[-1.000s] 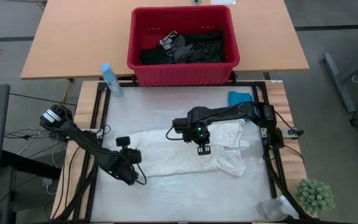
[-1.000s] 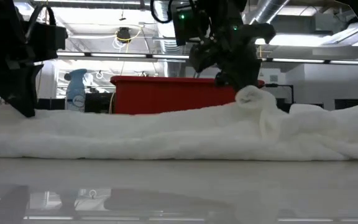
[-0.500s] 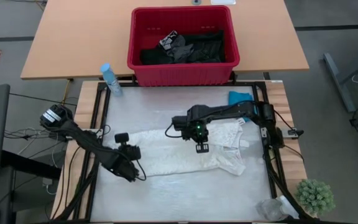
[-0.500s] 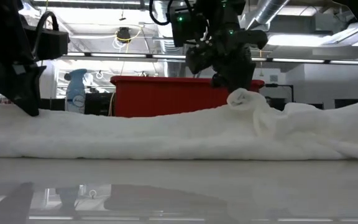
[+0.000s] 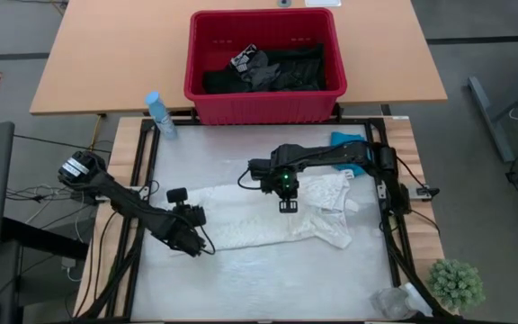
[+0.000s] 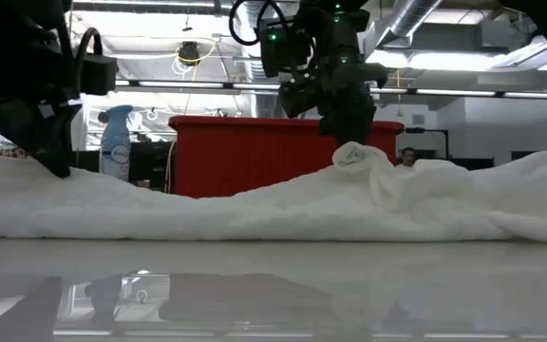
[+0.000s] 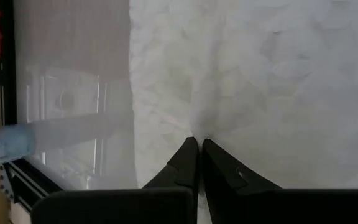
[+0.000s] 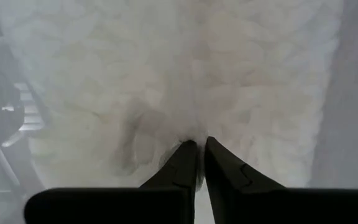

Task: Fold laundry
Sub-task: Fold the white shirt

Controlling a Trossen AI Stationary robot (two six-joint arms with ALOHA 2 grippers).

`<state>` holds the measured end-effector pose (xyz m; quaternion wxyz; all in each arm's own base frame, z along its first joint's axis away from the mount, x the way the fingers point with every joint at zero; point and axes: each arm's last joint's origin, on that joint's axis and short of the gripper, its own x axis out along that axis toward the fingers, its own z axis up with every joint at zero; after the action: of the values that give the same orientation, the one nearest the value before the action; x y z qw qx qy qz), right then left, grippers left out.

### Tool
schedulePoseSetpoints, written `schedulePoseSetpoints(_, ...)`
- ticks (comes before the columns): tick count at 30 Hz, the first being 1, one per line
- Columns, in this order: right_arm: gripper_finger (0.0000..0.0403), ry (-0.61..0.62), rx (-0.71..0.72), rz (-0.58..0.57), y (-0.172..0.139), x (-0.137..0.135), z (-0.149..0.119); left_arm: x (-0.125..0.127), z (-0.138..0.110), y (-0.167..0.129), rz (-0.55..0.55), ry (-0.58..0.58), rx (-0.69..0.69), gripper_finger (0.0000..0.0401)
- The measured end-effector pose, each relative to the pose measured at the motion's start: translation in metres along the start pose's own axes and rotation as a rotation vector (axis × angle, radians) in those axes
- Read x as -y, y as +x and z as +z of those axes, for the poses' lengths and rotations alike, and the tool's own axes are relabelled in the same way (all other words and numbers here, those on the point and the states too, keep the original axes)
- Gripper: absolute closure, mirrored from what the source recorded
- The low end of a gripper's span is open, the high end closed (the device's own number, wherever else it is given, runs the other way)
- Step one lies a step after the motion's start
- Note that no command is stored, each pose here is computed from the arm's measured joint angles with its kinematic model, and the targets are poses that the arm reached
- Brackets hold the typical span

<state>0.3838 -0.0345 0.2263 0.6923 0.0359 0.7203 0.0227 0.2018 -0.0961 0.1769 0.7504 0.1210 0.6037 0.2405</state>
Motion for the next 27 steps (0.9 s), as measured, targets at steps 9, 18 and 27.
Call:
schedulePoseSetpoints(9, 0.0346, 0.012, 0.009, -0.007, 0.0, 0.005, 0.0, -0.004, -0.003, 0.008, 0.003, -0.069, -0.043, 0.0397)
schedulePoseSetpoints(18, 0.0345, 0.064, 0.015, -0.028, -0.001, 0.016, 0.0, -0.004, -0.013, 0.017, -0.007, -0.102, -0.107, 0.0327)
schedulePoseSetpoints(27, 0.0345, 0.081, 0.018, -0.028, -0.002, 0.021, -0.001, -0.006, -0.011, 0.019, 0.005, -0.1, -0.099, 0.0279)
